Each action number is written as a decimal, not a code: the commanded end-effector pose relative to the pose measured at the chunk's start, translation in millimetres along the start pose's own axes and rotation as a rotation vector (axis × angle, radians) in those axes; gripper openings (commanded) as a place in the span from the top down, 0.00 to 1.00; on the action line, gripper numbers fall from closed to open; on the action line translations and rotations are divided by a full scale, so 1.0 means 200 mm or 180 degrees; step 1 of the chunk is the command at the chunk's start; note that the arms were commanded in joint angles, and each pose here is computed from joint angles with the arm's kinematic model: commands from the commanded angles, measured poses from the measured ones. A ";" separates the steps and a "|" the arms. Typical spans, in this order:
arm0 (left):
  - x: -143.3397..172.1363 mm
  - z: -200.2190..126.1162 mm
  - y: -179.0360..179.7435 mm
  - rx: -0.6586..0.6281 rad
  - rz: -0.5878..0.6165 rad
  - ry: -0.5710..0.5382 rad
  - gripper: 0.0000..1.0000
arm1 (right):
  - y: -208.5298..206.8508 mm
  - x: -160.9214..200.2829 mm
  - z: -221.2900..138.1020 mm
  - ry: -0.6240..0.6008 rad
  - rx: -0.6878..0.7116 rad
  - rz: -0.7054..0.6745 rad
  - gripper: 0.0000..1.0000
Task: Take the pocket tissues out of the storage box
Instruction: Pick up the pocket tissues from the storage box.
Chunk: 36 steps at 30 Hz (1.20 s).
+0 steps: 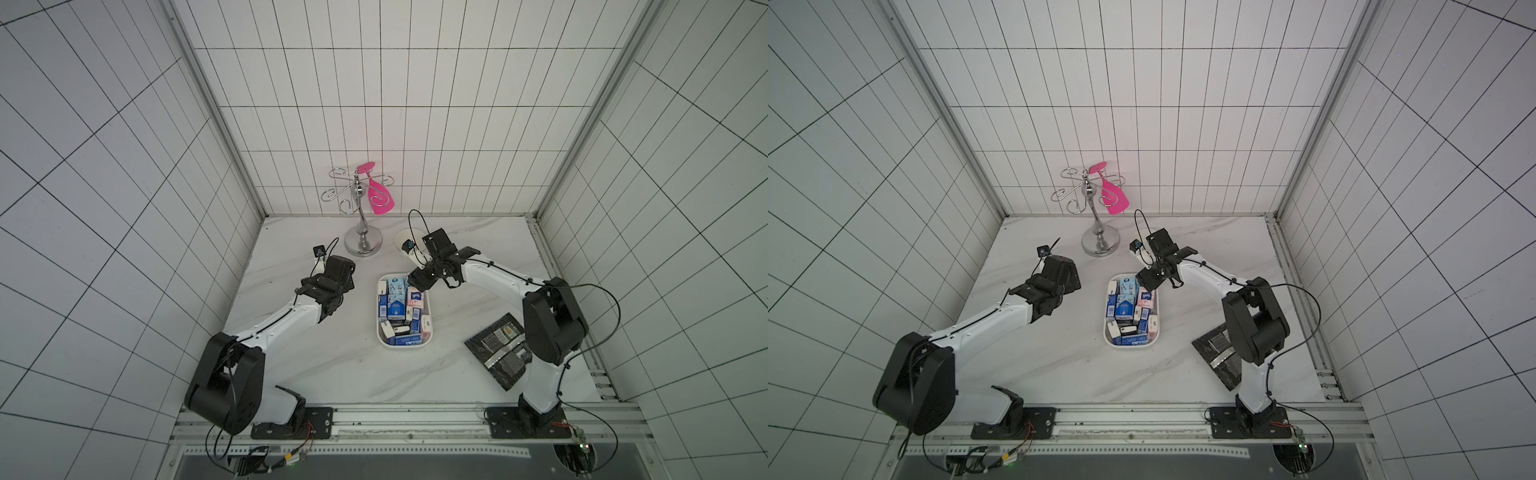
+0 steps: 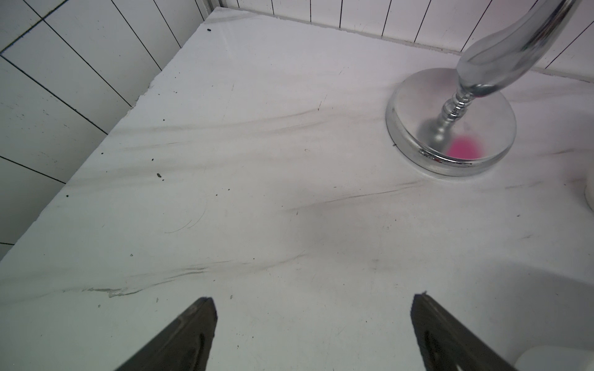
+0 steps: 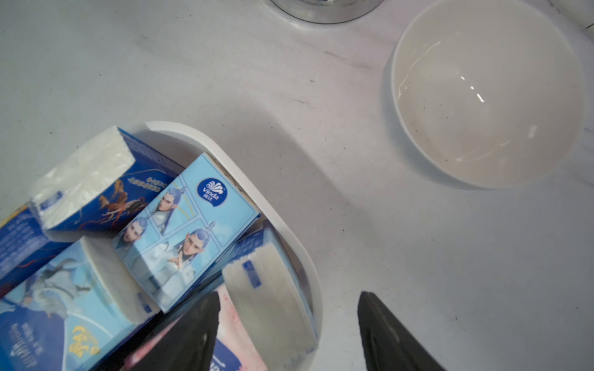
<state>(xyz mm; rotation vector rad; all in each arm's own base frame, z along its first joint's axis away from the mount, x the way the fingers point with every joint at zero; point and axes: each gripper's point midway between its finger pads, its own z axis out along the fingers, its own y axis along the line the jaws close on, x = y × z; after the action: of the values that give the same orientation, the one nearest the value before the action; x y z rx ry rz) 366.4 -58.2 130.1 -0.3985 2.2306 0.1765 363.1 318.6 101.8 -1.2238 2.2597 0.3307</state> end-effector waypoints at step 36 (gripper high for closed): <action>-0.13 -0.08 0.03 0.0055 -0.0241 -0.0277 0.02 | 0.09 0.03 0.05 0.0049 -0.0165 -0.0149 0.81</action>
<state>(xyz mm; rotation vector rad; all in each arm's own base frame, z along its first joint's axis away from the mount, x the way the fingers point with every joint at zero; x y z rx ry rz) 369.1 -54.2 153.6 -0.4316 2.1588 0.1331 357.1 329.4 96.9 -1.2927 2.2311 0.3504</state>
